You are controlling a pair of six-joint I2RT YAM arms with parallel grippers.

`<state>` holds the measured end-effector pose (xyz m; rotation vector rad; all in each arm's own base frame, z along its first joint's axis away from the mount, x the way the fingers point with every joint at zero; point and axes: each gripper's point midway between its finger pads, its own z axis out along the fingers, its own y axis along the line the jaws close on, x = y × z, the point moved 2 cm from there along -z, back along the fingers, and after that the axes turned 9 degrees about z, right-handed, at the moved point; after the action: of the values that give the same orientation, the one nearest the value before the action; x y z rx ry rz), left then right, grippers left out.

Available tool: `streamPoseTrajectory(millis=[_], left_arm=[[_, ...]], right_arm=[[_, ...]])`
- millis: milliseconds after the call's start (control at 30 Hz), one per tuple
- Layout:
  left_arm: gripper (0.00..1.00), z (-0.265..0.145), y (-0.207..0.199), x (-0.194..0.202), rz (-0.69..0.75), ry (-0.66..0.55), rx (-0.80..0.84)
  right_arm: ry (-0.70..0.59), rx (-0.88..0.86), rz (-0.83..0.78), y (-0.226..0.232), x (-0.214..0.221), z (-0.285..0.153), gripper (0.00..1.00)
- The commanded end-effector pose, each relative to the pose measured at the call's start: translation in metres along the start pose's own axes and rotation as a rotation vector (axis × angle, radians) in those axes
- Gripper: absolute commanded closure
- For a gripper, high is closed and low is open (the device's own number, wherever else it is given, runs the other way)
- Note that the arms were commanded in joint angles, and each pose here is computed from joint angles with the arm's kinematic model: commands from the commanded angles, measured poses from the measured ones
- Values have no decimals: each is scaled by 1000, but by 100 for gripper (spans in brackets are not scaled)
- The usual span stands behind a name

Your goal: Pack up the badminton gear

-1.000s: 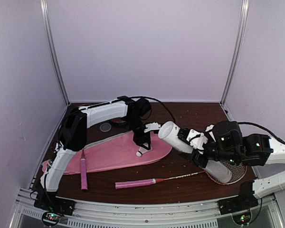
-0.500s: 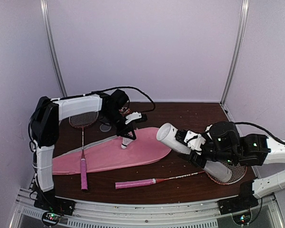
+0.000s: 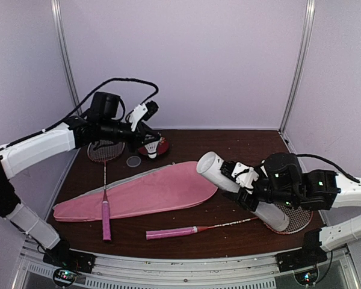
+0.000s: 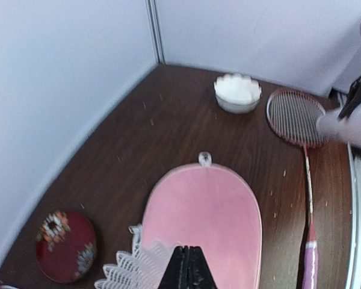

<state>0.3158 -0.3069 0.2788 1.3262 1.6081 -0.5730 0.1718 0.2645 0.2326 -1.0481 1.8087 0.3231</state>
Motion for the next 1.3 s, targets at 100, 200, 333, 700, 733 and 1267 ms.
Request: streamPoseTrajectory(millis=[100, 200, 333, 700, 733, 1267], left_arm=[[100, -61, -35, -130, 91, -445, -139], [100, -66, -66, -158, 115, -563, -100], [100, -63, -90, -176, 99, -647, -59], [100, -43, -137, -192, 153, -686, 134], [100, -44, -138, -193, 153, -689, 135], [96, -35, -148, -190, 145, -640, 206]], right_arm=[[-127, 55, 70, -12, -37, -1, 71], [-159, 52, 92, -13, -46, -4, 70], [-198, 42, 103, -14, -57, -7, 70], [-234, 30, 135, -12, -71, -4, 70], [-234, 31, 137, -12, -72, -3, 70], [-272, 17, 131, -11, -79, -8, 71]])
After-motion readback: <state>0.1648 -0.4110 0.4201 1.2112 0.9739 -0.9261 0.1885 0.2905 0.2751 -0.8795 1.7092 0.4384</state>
